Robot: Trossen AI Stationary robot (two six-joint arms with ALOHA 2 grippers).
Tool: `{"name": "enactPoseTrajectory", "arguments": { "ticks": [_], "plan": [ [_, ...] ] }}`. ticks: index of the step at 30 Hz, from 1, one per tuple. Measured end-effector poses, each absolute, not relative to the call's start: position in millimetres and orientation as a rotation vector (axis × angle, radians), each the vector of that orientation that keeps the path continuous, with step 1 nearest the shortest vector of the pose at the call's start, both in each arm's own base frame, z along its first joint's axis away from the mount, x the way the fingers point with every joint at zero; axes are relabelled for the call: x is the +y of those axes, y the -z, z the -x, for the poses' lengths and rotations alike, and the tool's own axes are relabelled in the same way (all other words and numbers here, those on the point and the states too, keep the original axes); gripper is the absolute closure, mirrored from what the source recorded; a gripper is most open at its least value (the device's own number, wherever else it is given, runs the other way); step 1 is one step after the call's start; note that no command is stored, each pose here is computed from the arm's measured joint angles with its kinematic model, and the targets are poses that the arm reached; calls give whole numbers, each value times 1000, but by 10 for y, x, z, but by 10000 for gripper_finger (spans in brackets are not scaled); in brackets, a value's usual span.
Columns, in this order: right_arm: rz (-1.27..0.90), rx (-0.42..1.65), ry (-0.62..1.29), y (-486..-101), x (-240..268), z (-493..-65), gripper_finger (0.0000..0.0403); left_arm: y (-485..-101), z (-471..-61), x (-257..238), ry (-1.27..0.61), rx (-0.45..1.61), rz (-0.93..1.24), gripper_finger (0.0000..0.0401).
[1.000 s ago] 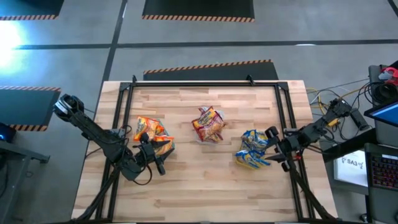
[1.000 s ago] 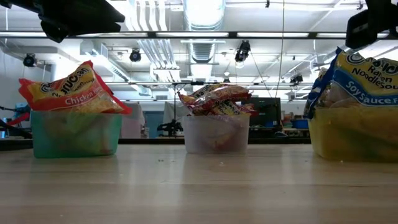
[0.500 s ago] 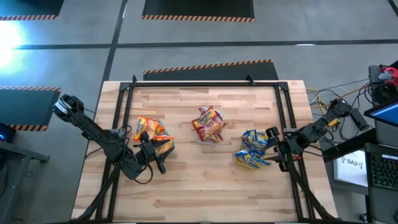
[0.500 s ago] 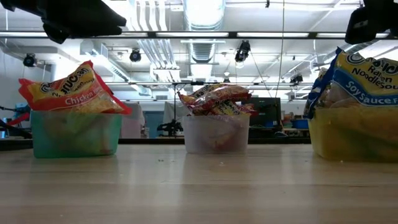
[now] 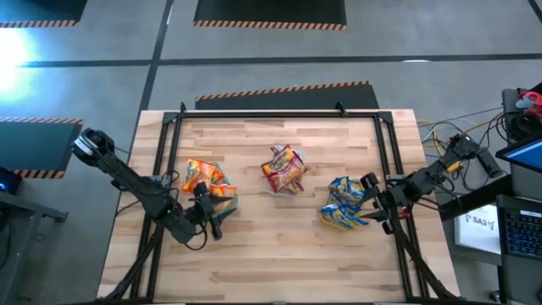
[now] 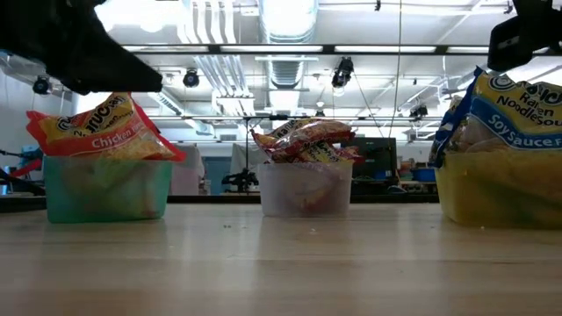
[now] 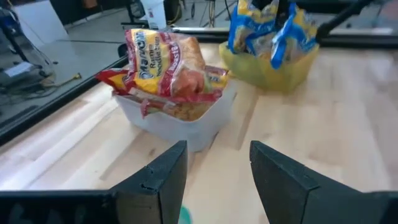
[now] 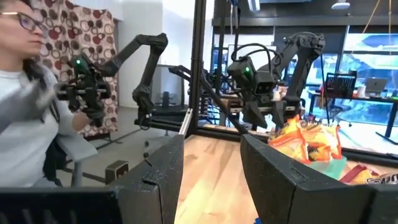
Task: Sort Maruchan noodles
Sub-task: Return to Home Position
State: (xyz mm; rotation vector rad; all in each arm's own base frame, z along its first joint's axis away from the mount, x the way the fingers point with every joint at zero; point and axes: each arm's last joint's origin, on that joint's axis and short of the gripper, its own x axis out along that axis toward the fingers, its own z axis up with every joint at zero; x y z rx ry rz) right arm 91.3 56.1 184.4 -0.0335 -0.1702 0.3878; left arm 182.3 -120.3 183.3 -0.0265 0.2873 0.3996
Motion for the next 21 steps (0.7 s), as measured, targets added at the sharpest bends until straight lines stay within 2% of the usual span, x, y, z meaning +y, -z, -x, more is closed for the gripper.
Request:
{"name": "enactPoseTrajectory", "arguments": {
  "ticks": [12, 21],
  "plan": [
    [38, -170, -388, -1842, 562, -913, 252, -1747, -1909, -1055, -433, 334, 9, 243],
    [43, -160, -388, -1830, 563, -915, 252, -1690, -1571, -773, -487, 190, 126, 243]
  ]
}}
